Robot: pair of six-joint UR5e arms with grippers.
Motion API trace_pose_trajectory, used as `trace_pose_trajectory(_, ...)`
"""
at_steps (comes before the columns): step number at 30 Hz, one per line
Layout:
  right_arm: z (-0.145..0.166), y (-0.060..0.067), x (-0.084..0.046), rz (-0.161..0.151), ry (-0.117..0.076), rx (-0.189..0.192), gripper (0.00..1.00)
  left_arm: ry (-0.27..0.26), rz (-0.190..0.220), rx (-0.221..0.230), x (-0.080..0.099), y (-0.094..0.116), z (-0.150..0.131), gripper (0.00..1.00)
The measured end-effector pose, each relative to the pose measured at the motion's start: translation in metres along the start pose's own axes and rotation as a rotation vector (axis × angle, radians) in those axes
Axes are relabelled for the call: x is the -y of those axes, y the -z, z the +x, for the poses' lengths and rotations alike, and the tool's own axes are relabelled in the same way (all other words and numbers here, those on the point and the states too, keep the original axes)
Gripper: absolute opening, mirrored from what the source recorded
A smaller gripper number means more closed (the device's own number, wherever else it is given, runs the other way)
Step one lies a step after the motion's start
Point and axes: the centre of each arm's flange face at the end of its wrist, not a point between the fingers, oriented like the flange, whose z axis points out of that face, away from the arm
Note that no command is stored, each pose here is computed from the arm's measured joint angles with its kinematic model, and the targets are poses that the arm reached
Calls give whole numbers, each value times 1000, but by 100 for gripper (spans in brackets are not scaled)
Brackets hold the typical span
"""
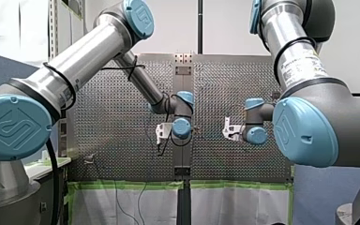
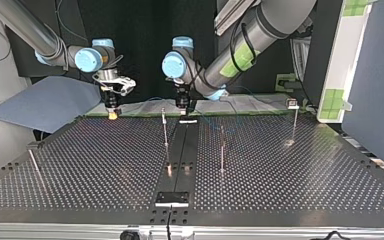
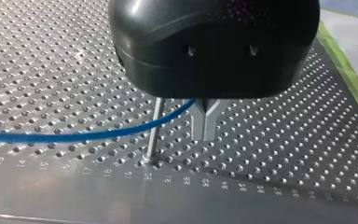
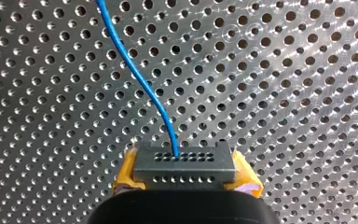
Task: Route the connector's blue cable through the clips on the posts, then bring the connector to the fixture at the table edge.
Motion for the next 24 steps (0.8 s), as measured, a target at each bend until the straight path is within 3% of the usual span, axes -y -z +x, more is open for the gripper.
trace_pose_trajectory(9,4,-4,3,24,1,-7,0,11,9,13,4,-7,-12,0)
trace_pose_trajectory(18,6,-7,1,25,0,-14,0,16,8,15,7,-11,-21,0)
trace_pose_trajectory(24,7,-8,0,38,-11,-17,0,21,8,17,7,-14,-26,0)
